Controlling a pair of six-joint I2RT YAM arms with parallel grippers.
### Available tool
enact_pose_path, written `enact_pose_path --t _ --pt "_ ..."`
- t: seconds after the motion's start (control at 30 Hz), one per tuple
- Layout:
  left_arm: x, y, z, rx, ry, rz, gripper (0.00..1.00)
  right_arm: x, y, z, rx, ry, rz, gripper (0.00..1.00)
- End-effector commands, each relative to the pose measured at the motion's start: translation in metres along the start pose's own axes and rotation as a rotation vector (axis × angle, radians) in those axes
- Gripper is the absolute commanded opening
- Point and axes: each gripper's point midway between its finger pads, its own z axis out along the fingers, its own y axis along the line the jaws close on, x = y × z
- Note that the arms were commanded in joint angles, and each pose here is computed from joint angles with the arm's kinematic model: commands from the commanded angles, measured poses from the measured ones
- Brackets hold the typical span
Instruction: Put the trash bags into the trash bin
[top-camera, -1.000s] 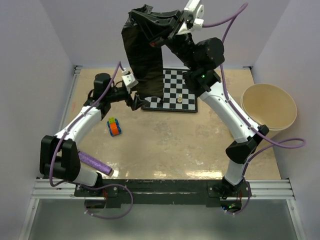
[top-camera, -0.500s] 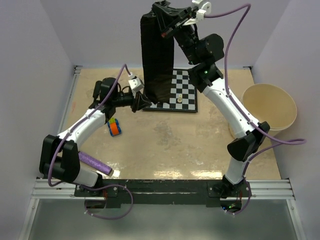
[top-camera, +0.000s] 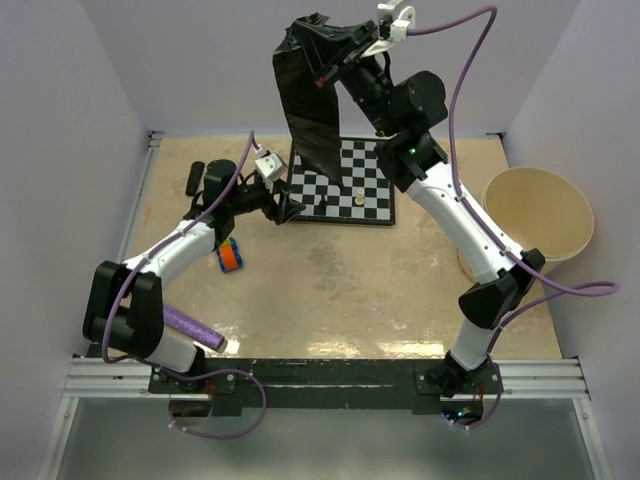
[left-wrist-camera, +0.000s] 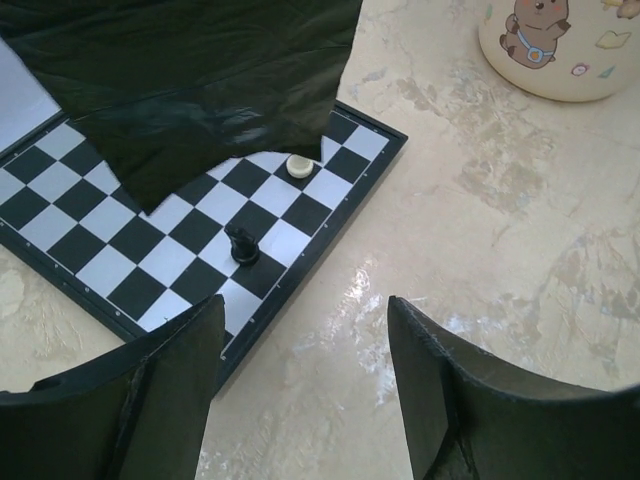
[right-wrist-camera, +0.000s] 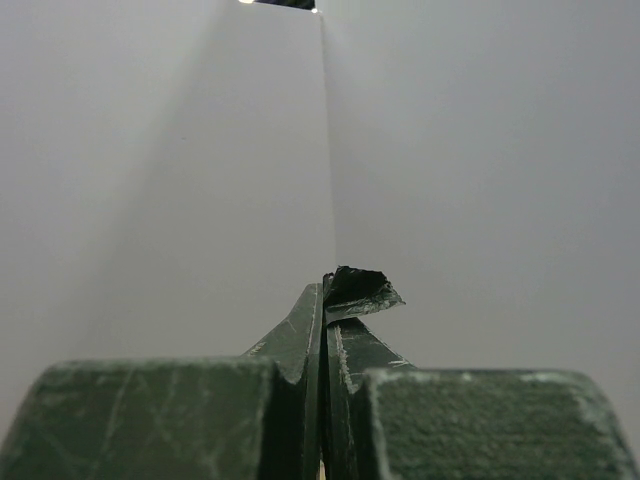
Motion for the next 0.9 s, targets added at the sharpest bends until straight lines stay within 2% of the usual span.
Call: enact_pose_path --t 0.0,0.37,0.5,0.67,0.73,0.87 --pt "-0.045 0.015 0.016 0.009 -0.125 0.069 0.71 -0.072 0.019 -0.004 -0.023 -0.12 0.013 0.0" --pt "-0.073 0.032 0.024 -0.033 -0.185 0.072 0.72 -0.082 0.025 -0.003 -0.037 -0.144 0.01 0.0" --pt "-0.065 0.028 0.028 0.005 -0.17 0.062 0.72 -0.083 0.025 -0.003 -0.039 -0.149 0.015 0.0" --pt "-0.059 0.017 0.041 0.09 -0.163 0.011 0.66 -0.079 0.022 0.0 -0.032 -0.151 0.016 0.0" --pt "-0.058 0.014 0.045 0.105 -0.168 0.016 0.61 -0.08 0.022 0.001 -0.035 -0.155 0.016 0.0" --pt "-0.061 0.006 0.048 0.169 -0.162 0.003 0.27 -0.073 0.016 0.003 -0.011 -0.15 -0.009 0.0"
